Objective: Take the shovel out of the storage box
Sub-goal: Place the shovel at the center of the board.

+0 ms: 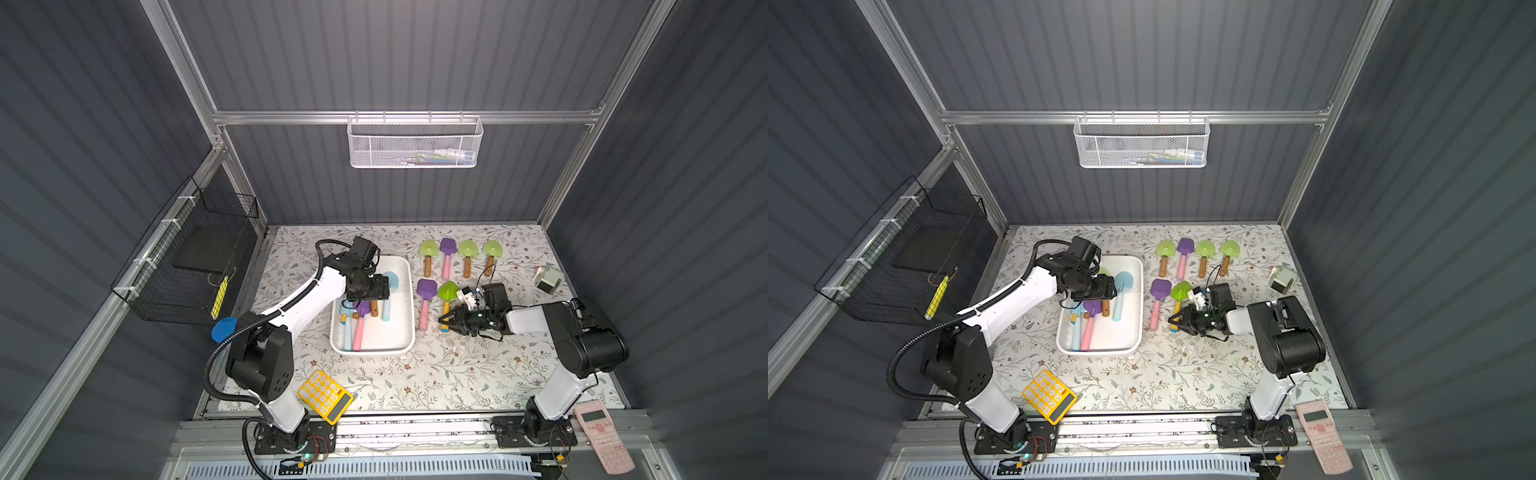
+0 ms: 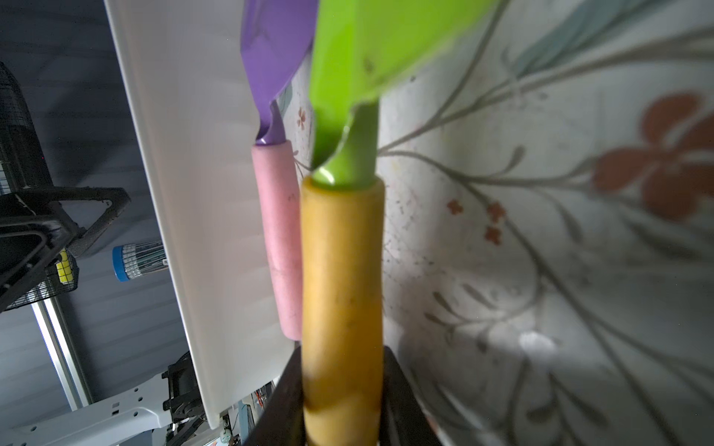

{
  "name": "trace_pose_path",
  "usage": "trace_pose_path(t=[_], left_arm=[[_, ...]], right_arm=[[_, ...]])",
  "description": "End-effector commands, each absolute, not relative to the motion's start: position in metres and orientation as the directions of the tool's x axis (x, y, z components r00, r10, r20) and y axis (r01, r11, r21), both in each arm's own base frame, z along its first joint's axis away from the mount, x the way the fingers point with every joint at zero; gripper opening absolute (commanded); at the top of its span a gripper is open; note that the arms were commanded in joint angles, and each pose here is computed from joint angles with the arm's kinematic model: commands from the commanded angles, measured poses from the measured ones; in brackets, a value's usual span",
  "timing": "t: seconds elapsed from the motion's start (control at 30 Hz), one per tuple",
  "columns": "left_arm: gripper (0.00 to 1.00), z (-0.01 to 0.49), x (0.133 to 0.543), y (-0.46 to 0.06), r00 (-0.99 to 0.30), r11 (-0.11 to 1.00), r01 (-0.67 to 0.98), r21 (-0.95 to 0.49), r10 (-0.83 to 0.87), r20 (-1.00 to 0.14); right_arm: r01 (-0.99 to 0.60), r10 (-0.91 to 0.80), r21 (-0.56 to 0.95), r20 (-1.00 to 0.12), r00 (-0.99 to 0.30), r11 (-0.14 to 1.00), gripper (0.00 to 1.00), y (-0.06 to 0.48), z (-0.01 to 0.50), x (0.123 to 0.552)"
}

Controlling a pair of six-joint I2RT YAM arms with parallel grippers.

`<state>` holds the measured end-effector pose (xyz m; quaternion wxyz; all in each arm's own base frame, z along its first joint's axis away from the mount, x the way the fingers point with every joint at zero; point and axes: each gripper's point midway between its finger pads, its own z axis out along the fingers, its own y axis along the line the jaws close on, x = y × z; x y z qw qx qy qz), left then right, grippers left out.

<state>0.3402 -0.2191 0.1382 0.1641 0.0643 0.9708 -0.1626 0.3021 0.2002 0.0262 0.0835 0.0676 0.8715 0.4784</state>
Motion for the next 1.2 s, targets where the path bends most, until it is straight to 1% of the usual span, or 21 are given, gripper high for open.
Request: trace_pose_path(t=[0.0,0.07,0.2,0.23,0.4,0.47,0.53,0.63,0.73,0.83,0.93,1.0,1.03,1.1,1.17], left_arm=[[0.78,0.140,0.336,-0.211,-0.934,0.943,0.180,-0.279,0.075,-0.349],[0.78,0.140,0.335,-0.209,-0.934,0.945,0.175,-0.276,0.071,-0.349],[0.78,0.137,0.332,-0.205,-0.937,0.948,0.173,-0.266,0.075,-0.342],[0.78,0.137,0.332,-0.205,-0.936,0.948,0.175,-0.265,0.077,-0.342],[0.78,0.136,0.331,-0.204,-0.938,0.949,0.170,-0.266,0.073,-0.339],[0.78,0.137,0.331,-0.204,-0.938,0.948,0.168,-0.269,0.070,-0.340],[0.78,0.138,0.331,-0.203,-0.936,0.949,0.169,-0.267,0.070,-0.344],[0.78,0.138,0.331,-0.203,-0.936,0.949,0.170,-0.266,0.071,-0.345],[0.78,0.134,0.331,-0.201,-0.938,0.953,0.171,-0.251,0.079,-0.336],[0.78,0.127,0.329,-0.204,-0.944,0.950,0.185,-0.253,0.100,-0.313],[0.71,0.112,0.329,-0.205,-0.956,0.953,0.184,-0.240,0.117,-0.268],[0.59,0.104,0.332,-0.206,-0.958,0.955,0.183,-0.234,0.120,-0.260],[0.55,0.103,0.334,-0.209,-0.958,0.954,0.183,-0.239,0.119,-0.261],[0.53,0.104,0.341,-0.217,-0.955,0.948,0.191,-0.254,0.120,-0.271],[0.49,0.104,0.349,-0.223,-0.953,0.946,0.195,-0.258,0.119,-0.280]], right_arm=[[0.104,0.230,0.825,-0.032,-0.973,0.555,0.25,0.189,0.015,0.301],[0.111,0.239,0.823,-0.031,-0.971,0.557,0.29,0.186,0.015,0.302],[0.118,0.236,0.810,-0.025,-0.972,0.574,0.49,0.184,0.014,0.302],[0.121,0.237,0.806,-0.024,-0.971,0.579,0.52,0.184,0.014,0.302],[0.137,0.237,0.778,-0.016,-0.971,0.614,0.55,0.179,0.013,0.302],[0.142,0.247,0.760,-0.026,-0.969,0.634,0.58,0.175,0.015,0.301],[0.155,0.261,0.718,-0.039,-0.964,0.679,0.60,0.167,0.015,0.301],[0.158,0.269,0.697,-0.052,-0.962,0.700,0.63,0.162,0.019,0.303],[0.164,0.272,0.667,-0.060,-0.961,0.727,0.63,0.158,0.021,0.307],[0.150,0.274,0.651,-0.093,-0.957,0.744,0.64,0.154,0.032,0.308],[0.138,0.282,0.621,-0.140,-0.949,0.772,0.64,0.146,0.048,0.307],[0.134,0.289,0.577,-0.185,-0.939,0.805,0.62,0.136,0.062,0.306],[0.129,0.290,0.562,-0.207,-0.934,0.817,0.62,0.133,0.069,0.305],[0.112,0.290,0.540,-0.256,-0.922,0.834,0.61,0.127,0.088,0.303],[0.101,0.292,0.536,-0.283,-0.913,0.838,0.61,0.124,0.104,0.298]])
